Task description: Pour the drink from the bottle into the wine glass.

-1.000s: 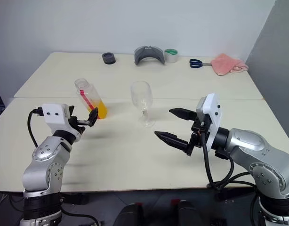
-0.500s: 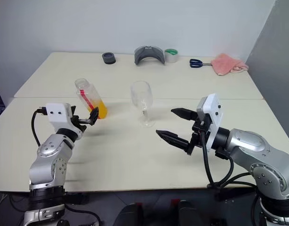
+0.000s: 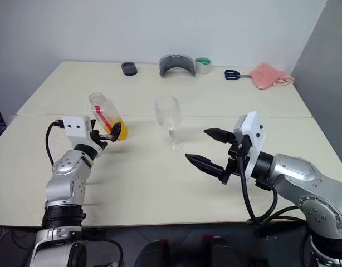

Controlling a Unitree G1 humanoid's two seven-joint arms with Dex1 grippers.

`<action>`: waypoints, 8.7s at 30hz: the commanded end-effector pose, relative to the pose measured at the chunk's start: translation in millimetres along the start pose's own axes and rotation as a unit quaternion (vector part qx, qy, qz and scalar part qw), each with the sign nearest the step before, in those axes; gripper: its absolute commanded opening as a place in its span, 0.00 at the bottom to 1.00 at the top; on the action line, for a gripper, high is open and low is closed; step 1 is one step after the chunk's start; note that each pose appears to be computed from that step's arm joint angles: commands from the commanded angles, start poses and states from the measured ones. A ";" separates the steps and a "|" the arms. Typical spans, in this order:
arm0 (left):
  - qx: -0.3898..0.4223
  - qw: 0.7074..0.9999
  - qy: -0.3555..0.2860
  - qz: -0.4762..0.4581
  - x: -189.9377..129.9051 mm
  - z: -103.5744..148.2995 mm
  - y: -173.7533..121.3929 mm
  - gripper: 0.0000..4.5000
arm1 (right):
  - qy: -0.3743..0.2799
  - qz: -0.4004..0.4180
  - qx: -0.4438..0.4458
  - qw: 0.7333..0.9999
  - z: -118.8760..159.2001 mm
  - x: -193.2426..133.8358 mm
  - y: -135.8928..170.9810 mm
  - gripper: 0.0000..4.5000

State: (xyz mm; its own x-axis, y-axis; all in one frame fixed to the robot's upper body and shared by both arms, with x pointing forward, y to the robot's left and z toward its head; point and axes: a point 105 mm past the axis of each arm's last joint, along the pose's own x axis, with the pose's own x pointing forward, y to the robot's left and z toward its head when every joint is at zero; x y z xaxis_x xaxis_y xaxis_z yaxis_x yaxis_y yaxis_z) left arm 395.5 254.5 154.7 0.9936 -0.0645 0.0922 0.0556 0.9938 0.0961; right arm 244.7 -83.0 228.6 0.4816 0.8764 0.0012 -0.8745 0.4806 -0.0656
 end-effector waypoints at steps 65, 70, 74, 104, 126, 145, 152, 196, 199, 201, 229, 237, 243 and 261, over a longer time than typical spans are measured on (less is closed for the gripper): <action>0.499 0.811 -0.166 -0.255 65.1 149.6 -89.9 0.39 | -0.135 -0.097 -0.074 0.983 19.1 29.9 -17.3 1.00; 0.528 0.794 -0.164 -0.252 65.1 149.9 -87.4 0.39 | -0.141 -0.095 -0.078 0.982 13.2 27.9 -15.4 1.00; 0.552 0.778 -0.165 -0.248 65.3 152.4 -86.5 0.39 | -0.136 -0.092 -0.078 0.983 4.1 22.9 -14.4 1.00; 0.656 0.692 -0.192 -0.233 63.3 165.2 -89.3 0.39 | -0.124 -0.088 -0.090 0.984 0.7 15.5 -11.4 1.00; 0.709 0.640 -0.199 -0.217 66.0 167.2 -91.9 0.39 | -0.124 -0.100 -0.087 0.983 0.8 14.3 -13.8 1.00; 0.727 0.622 -0.206 -0.206 66.5 172.8 -91.3 0.39 | -0.133 -0.106 -0.090 0.981 3.0 11.5 -15.8 1.00; 0.736 0.614 -0.205 -0.198 66.7 175.6 -88.1 0.39 | -0.133 -0.111 -0.091 0.981 2.9 10.2 -16.6 1.00; 0.747 0.598 -0.212 -0.201 65.6 176.3 -90.5 0.39 | -0.123 -0.100 -0.089 0.983 0.0 12.1 -15.1 1.00; 0.747 0.598 -0.212 -0.200 65.6 176.6 -90.5 0.39 | -0.123 -0.100 -0.089 0.983 0.0 12.1 -15.4 1.00; 0.747 0.598 -0.212 -0.200 65.5 177.0 -90.5 0.39 | -0.123 -0.100 -0.089 0.983 0.0 12.2 -15.7 1.00; 0.562 0.768 -0.228 -0.207 63.2 205.2 -87.3 0.39 | -0.114 -0.100 -0.087 0.985 -1.1 12.9 -17.1 1.00; 0.444 0.842 -0.237 -0.196 62.8 217.2 -72.3 0.39 | -0.114 -0.094 -0.085 0.985 -0.7 13.3 -17.4 1.00; 0.260 0.935 -0.203 -0.131 71.7 200.6 -32.5 0.39 | -0.110 -0.079 -0.087 0.987 -0.9 11.3 -11.6 1.00; -0.050 0.998 -0.031 0.032 39.8 26.6 8.4 0.39 | -0.068 -0.037 -0.072 0.994 -18.3 -0.6 5.7 1.00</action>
State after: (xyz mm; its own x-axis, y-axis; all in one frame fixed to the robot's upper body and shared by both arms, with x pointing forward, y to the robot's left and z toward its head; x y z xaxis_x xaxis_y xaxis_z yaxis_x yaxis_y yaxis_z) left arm 435.9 255.8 171.1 0.9946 -0.0095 0.1034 0.0103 0.9999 -0.0067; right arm 244.3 -80.8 199.3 0.5367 0.8362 0.1123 -0.8191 0.5483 -0.1687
